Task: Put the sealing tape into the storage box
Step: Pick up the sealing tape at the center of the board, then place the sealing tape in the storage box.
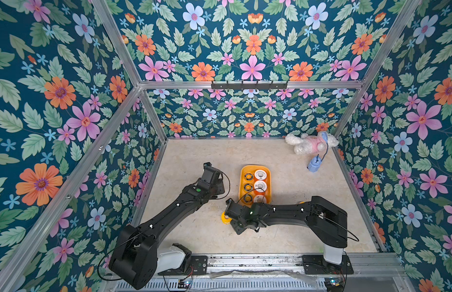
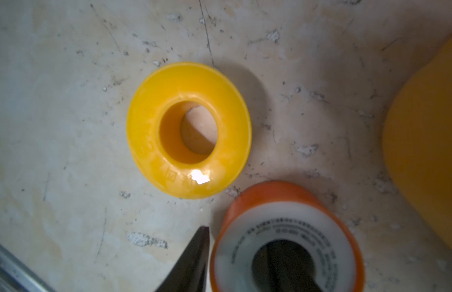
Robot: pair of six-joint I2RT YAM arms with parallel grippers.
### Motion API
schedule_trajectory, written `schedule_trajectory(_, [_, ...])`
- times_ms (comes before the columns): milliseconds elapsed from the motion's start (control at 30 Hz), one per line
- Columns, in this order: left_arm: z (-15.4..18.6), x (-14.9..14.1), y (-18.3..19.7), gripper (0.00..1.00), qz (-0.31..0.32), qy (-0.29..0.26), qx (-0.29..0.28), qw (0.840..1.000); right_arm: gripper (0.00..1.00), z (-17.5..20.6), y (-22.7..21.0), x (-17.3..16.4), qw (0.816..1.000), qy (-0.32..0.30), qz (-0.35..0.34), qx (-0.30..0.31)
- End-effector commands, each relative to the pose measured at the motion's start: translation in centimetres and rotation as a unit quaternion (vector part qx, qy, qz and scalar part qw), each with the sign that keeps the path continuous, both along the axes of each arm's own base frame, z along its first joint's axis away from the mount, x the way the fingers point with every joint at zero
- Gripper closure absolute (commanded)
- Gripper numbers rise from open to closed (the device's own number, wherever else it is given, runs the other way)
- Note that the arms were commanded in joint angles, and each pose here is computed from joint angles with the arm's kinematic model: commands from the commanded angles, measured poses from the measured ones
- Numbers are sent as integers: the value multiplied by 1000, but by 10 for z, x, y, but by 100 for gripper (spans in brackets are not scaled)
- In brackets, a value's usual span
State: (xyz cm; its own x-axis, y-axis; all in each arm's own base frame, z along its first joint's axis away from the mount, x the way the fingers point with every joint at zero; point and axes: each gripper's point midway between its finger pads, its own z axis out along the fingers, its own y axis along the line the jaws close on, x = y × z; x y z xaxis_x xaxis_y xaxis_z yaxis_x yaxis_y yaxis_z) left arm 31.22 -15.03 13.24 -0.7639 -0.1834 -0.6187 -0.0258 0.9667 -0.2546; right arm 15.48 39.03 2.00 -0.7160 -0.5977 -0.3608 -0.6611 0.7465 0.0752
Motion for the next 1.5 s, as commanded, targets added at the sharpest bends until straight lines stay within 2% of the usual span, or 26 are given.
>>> schedule_trajectory(0, [3, 1, 4, 43, 9, -8, 3, 1000, 59, -16, -16, -4, 999, 1, -2, -51])
schedule_trajectory(167, [3, 1, 5, 43, 12, -8, 1, 1000, 66, -17, -15, -5, 999, 1, -4, -47])
schedule_trajectory(333, [5, 0, 6, 43, 13, -10, 1, 1000, 72, -6, -7, -10, 1000, 9, -2, -10])
schedule_trajectory(600, [7, 0, 7, 43, 15, -12, 0, 1000, 75, 41, 18, -20, 993, 33, 15, 112])
schedule_trajectory(767, [9, 0, 6, 43, 15, -14, -2, 1000, 75, 77, 27, -19, 978, 53, 19, 198])
schedule_trajectory(867, [9, 1, 6, 43, 14, -14, -3, 1000, 75, 111, 28, -12, 962, 54, 18, 266])
schedule_trajectory(1067, [8, 1, 5, 43, 13, -14, -4, 1000, 75, 153, 13, 17, 936, 32, -14, 349])
schedule_trajectory(1233, [7, 1, 3, 43, 10, -11, -7, 1000, 76, 158, -16, 55, 933, 8, -82, 350])
schedule_trajectory(1467, [5, 2, 2, 44, 8, -10, -9, 1000, 76, 128, -61, 93, 950, -32, -183, 252])
